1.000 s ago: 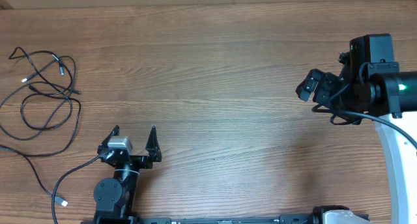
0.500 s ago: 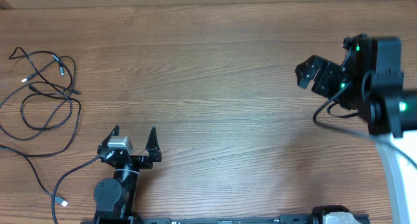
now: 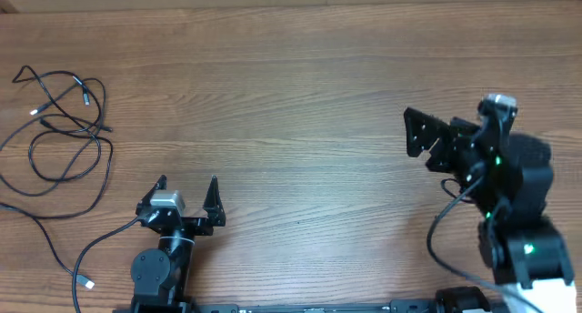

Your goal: Untangle cables

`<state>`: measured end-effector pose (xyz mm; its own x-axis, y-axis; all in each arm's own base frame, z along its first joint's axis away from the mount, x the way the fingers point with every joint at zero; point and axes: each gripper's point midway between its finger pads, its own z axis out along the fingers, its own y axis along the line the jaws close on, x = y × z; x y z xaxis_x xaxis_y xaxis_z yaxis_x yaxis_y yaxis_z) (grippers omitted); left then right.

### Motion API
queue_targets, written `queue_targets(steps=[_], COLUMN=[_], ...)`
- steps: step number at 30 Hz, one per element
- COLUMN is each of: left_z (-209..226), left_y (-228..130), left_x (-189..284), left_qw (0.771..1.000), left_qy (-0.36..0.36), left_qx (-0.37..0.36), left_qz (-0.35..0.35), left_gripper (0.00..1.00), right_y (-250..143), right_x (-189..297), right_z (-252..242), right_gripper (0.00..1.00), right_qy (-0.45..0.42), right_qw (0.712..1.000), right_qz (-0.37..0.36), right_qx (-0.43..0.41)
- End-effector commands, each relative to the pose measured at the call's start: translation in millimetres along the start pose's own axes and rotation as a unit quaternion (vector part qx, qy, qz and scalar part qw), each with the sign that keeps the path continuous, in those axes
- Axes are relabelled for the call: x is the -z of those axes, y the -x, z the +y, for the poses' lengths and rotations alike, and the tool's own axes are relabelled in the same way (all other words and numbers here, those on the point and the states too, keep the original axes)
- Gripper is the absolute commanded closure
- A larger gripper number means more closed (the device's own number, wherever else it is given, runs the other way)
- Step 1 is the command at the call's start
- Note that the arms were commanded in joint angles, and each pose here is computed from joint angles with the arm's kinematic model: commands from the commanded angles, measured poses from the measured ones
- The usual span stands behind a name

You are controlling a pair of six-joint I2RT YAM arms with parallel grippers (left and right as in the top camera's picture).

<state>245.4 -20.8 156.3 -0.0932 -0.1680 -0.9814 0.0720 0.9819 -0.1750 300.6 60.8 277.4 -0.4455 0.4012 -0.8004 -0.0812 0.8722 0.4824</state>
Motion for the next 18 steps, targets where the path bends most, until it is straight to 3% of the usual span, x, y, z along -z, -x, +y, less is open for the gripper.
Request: queue_targets(steps=[1,12,18], left_z=[3,3,3], left_y=[0,0,0], left_x=[0,0,0], left_qw=[1.000,1.000,1.000], left_qy=[0.009,0.008,0.008], left_qx=[-0.011,-0.011,-0.011], left_qz=[-0.003,-0.003,-0.003], left_gripper=[0.00,0.00,0.00], right_y=[3,22,9], right_x=[10,28,21], right_z=[9,10,2], right_gripper=[0.00,0.00,0.00], right_qy=[0.035,0.049,0.061], right_qw=[0.999,0.989,0.985], right_qz=[-0.038,-0.140,-0.161], right_qx=[0.010,0.027,0.032])
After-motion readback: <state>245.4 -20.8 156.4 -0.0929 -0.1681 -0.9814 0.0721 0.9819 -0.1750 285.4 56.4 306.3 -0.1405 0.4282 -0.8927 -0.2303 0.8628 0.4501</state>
